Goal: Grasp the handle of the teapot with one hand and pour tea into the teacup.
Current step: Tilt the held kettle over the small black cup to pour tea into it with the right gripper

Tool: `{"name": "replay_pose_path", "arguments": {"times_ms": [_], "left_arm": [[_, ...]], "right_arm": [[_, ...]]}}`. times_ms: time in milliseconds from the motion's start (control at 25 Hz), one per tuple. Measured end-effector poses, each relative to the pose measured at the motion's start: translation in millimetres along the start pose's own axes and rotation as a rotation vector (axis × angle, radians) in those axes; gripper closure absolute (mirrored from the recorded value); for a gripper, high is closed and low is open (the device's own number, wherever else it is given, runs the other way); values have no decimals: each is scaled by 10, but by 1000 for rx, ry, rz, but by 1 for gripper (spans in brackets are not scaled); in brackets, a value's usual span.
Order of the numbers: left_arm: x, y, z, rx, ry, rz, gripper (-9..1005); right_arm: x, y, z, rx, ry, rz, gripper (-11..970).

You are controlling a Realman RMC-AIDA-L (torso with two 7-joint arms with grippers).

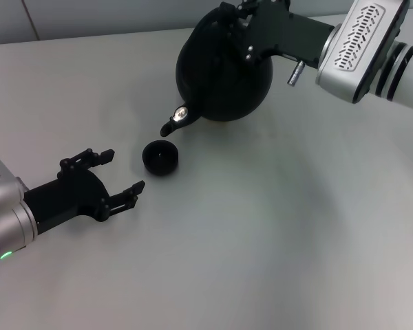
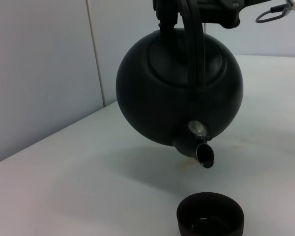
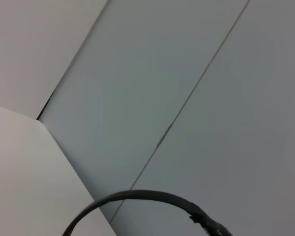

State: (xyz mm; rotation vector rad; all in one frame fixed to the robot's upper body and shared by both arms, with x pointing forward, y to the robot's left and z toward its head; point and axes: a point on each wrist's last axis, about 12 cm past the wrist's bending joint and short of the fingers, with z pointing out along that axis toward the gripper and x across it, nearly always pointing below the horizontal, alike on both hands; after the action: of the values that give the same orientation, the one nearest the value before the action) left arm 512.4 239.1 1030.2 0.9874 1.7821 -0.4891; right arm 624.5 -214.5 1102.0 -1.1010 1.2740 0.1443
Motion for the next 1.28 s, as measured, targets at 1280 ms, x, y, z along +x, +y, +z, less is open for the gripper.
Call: {"name": "replay_pose_path", "arguments": {"times_ms": [1280], "left_arm": [[0,-3,1,1,0,0,201]], "right_arm": [[-90,40,112,-57,-15,-131,876]]}}
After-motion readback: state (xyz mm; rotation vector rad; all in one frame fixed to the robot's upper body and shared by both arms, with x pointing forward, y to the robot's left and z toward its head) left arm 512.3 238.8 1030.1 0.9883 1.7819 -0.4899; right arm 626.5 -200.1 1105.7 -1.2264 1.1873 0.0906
